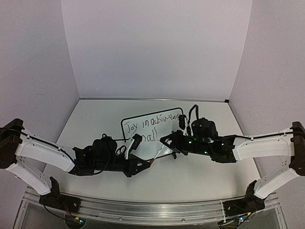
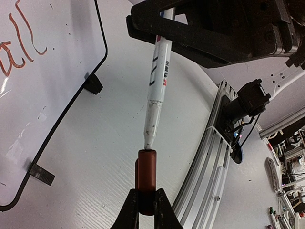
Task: Write a sentence on the whiteboard
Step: Insert the whiteboard marker without the cap into the pen cap.
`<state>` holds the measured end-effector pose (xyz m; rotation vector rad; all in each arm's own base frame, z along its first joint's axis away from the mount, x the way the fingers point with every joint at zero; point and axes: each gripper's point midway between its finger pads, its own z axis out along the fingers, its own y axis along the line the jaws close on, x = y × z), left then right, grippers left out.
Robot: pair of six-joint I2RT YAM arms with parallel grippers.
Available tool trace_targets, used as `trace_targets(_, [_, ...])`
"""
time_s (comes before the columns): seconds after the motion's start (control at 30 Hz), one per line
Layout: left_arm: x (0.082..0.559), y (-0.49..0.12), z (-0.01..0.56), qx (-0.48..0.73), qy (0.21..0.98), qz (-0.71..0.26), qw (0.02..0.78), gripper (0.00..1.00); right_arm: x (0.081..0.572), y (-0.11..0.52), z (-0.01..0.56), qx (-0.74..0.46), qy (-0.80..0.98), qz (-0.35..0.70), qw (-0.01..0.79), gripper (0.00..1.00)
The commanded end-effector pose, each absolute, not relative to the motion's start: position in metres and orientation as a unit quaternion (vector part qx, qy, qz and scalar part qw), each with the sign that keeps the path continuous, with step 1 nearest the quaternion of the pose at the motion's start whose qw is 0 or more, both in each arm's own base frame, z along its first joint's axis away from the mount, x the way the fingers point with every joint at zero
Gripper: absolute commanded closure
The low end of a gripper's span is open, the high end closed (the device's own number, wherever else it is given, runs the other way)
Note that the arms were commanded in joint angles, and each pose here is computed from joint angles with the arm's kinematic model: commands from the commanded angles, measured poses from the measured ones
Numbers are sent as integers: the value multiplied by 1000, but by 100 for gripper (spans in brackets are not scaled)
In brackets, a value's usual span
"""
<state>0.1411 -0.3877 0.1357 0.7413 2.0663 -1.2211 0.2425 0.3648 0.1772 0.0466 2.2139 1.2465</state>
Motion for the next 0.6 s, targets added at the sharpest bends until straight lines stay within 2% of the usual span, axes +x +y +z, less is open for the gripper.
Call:
trace_targets(0.0, [145,-396,171,281,750,-488,346,100,246,375,193,14,822,484,299,100])
trace_targets(0.57, [163,-402,193,255,733,-492,395,100,240,387,195,-12,821,499,276,100])
